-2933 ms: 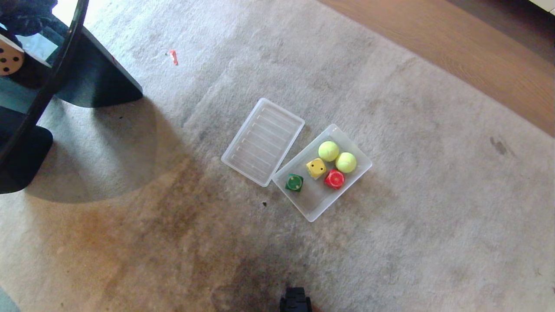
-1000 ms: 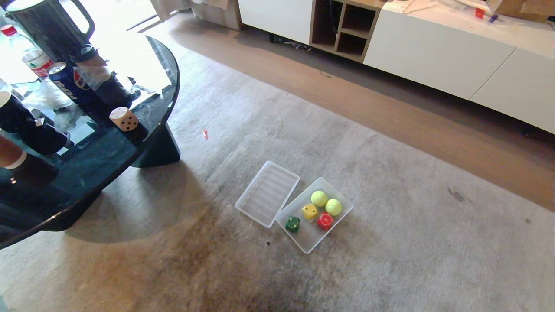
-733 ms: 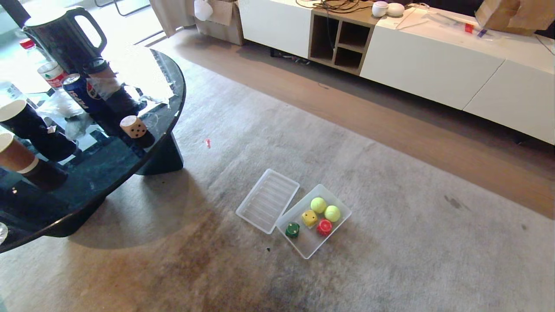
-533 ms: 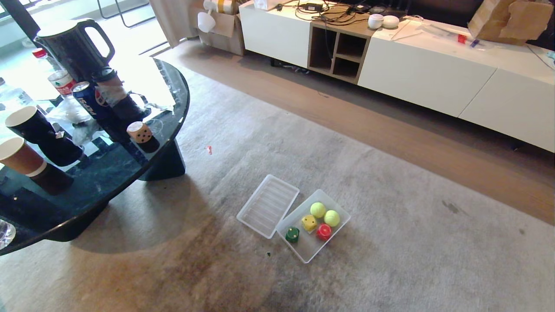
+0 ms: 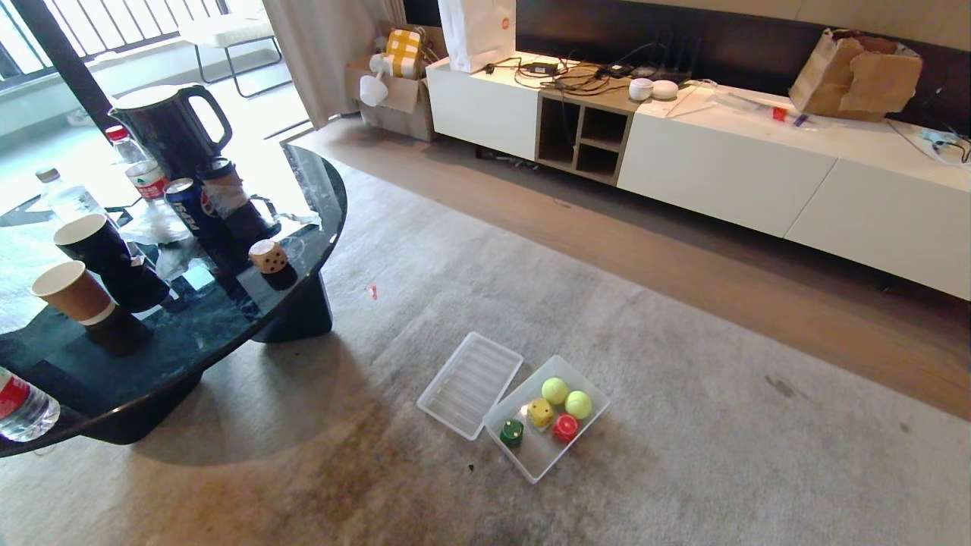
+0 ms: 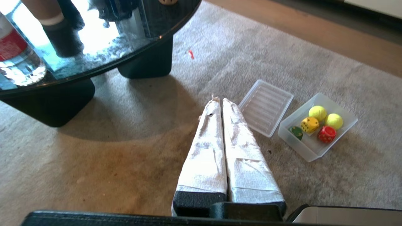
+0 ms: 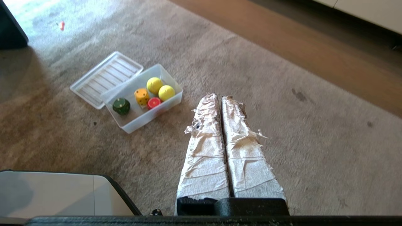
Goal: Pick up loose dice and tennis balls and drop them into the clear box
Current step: Pick up toys out of the box
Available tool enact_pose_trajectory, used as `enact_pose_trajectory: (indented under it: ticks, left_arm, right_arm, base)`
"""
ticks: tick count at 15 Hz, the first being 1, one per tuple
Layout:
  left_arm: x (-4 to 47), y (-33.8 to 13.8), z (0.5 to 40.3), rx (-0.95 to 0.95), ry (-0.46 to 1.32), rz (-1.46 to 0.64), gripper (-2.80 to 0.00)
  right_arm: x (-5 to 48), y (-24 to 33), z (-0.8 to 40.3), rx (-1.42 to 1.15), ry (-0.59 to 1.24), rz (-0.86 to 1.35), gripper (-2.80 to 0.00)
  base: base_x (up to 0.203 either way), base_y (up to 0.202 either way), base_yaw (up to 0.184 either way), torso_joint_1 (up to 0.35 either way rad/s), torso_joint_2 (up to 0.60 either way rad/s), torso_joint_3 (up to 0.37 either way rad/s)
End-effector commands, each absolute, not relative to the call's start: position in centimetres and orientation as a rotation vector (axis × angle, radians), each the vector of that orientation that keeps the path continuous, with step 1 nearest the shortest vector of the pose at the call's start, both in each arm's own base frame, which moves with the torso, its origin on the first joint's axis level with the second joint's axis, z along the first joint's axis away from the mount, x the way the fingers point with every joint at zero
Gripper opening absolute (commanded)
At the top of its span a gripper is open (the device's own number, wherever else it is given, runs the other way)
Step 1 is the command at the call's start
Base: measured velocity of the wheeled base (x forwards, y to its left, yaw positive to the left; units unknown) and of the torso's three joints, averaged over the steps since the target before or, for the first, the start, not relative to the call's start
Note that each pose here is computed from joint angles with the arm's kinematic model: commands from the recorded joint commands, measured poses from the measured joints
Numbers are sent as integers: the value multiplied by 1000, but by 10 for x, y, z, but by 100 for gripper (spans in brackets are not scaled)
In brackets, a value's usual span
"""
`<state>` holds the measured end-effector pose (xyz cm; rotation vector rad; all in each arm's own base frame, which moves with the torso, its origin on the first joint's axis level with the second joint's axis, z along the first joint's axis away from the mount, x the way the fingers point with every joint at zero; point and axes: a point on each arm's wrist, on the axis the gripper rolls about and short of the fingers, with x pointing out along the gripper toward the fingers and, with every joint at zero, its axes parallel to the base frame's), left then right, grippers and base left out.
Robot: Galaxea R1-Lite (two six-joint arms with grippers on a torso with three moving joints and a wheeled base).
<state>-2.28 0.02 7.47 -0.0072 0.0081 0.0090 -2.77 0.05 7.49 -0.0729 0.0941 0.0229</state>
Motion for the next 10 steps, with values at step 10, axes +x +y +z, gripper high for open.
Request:
enact_pose_trajectory:
  ticks: [10]
  left_arm:
    - [-23,0,75,-8,8,9,-280]
  right_arm:
    - [-28,1,75,-72,94,23,-280]
  base:
    - [0,0,0,3,4,198]
